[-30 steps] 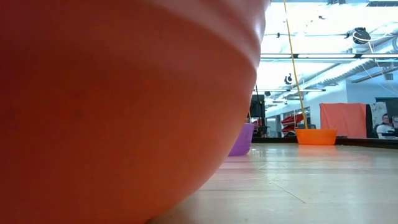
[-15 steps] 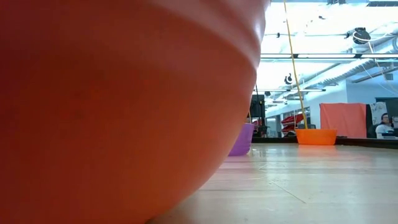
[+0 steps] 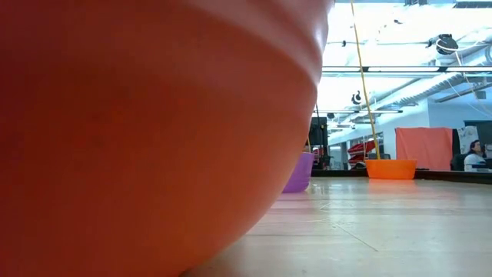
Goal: Place and stack bowls onto a shelf
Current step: Stack the pink bowl on top of the blue bowl on the shelf
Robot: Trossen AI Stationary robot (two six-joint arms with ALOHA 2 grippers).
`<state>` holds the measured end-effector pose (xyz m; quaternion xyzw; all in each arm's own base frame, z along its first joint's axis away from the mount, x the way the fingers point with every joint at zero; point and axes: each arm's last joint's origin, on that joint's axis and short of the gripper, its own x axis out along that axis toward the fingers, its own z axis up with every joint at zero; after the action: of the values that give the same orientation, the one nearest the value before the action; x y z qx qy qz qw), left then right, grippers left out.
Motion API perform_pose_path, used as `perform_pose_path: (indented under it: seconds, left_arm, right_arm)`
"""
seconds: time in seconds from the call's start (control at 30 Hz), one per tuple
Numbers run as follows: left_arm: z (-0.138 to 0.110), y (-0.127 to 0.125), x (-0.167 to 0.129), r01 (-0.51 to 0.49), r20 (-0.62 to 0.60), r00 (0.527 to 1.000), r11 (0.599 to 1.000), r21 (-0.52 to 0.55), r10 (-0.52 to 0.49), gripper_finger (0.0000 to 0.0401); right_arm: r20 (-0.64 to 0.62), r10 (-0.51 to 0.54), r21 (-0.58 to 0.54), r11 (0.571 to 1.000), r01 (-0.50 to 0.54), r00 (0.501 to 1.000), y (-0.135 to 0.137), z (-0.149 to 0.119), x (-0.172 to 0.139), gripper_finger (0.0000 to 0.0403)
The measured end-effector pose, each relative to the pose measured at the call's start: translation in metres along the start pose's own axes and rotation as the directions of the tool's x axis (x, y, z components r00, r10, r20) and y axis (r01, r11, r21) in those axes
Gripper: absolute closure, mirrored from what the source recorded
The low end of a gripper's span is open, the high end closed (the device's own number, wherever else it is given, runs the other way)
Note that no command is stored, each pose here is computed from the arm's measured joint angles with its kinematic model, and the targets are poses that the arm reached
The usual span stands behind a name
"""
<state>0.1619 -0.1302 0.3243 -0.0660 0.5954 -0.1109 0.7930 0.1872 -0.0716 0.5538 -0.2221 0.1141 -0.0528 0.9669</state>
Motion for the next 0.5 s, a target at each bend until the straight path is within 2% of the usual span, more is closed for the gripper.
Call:
perform_pose_path:
  seconds: [0.2, 0.5]
  left_arm:
    - [0.001, -0.023, 0.029, -0.034, -0.092, 0.995, 0.999, 0.034, 0.037, 0.0325]
    - [0.001, -0.040, 0.071, -0.042, -0.118, 0.992, 0.996, 0.080, 0.051, 0.0325]
  right_arm:
    - [0.031, -0.013, -0.003, 1.000, 0.014, 0.999, 0.003, 0.004, -0.017, 0.0289]
    - [0.045, -0.021, -0.006, 1.000, 0.021, 0.999, 0.006, 0.007, -0.032, 0.0289]
